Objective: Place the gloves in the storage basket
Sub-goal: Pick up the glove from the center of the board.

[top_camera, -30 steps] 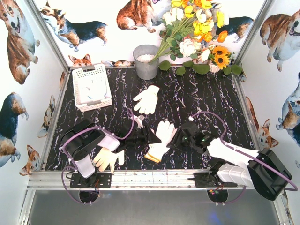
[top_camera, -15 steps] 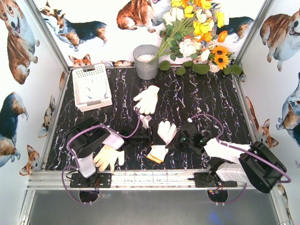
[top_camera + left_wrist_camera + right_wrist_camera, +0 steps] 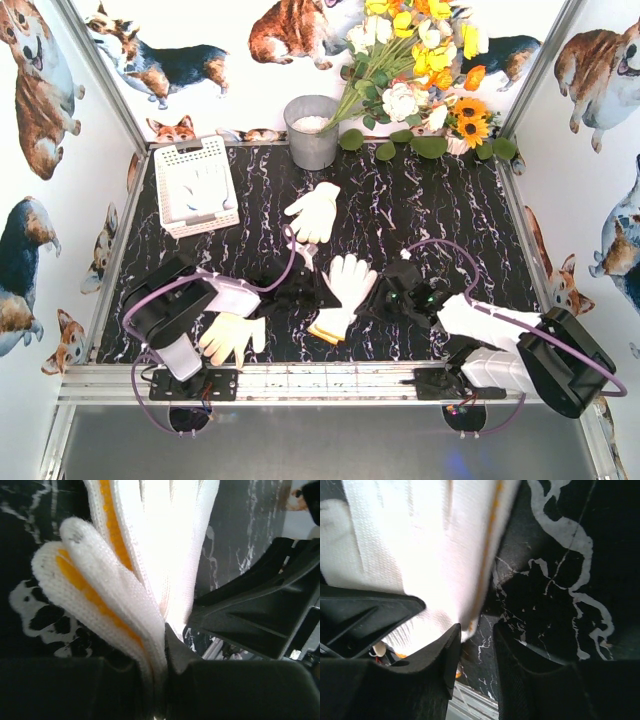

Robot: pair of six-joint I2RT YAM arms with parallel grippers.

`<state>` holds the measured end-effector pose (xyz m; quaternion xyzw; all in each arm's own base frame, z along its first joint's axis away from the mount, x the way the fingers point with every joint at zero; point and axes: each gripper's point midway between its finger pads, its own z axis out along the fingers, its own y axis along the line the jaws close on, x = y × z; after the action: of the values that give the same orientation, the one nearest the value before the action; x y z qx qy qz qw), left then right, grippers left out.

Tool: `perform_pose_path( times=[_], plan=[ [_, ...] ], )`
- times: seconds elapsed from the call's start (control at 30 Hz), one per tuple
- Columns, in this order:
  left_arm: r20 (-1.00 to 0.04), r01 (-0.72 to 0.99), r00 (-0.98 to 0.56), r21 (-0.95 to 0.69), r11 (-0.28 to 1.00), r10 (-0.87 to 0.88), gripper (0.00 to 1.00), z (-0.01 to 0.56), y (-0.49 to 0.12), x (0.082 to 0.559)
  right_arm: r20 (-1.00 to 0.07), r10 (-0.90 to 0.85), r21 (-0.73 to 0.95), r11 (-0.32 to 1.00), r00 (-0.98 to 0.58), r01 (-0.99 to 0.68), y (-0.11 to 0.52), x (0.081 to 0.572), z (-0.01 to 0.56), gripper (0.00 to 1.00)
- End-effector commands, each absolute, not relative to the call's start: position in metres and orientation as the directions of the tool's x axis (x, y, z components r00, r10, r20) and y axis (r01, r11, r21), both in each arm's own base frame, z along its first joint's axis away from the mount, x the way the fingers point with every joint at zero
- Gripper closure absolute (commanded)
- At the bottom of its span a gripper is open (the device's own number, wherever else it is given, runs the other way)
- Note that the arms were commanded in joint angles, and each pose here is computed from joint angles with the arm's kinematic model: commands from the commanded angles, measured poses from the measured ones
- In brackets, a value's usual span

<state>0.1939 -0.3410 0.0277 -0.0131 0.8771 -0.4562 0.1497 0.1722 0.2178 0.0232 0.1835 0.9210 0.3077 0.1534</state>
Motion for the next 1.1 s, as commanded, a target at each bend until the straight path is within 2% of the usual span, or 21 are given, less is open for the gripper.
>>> perform_pose_path(
  times=[0.0,0.17,0.37,0.5,0.77,1.07],
  plan=[
    [-0.325,0.105,-0.927,-0.705,0.701,-0.187,1.0,0.022,-0.32,0.209,-0.261,0.41,0.559,0.802,-0.874,0.21,0.204,0.181,0.03,0.64],
    [-0.389,0.114,-0.915,-0.512,0.851,-0.112,1.0,0.016,-0.292,0.221,-0.3,0.4,0.547,0.816,-0.866,0.187,0.203,0.188,0.04,0.63],
    [-0.446,0.162,-0.895,-0.349,0.923,-0.012,1.0,0.031,-0.271,0.236,-0.334,0.379,0.536,0.83,-0.863,0.156,0.203,0.194,0.047,0.6],
    [-0.467,0.176,-0.883,-0.26,0.95,0.036,1.0,0.038,-0.255,0.244,-0.379,0.328,0.497,0.861,-0.865,0.108,0.2,0.198,0.051,0.55],
    [-0.508,0.141,-0.862,-0.218,0.966,0.011,1.0,0.052,-0.225,0.279,-0.441,0.282,0.445,0.893,-0.852,0.065,0.194,0.208,0.06,0.47],
    [-0.533,0.158,-0.845,-0.179,0.971,0.039,1.0,0.062,-0.195,0.316,-0.404,0.291,0.461,0.884,-0.867,0.082,0.198,0.204,0.046,0.46]
  ],
)
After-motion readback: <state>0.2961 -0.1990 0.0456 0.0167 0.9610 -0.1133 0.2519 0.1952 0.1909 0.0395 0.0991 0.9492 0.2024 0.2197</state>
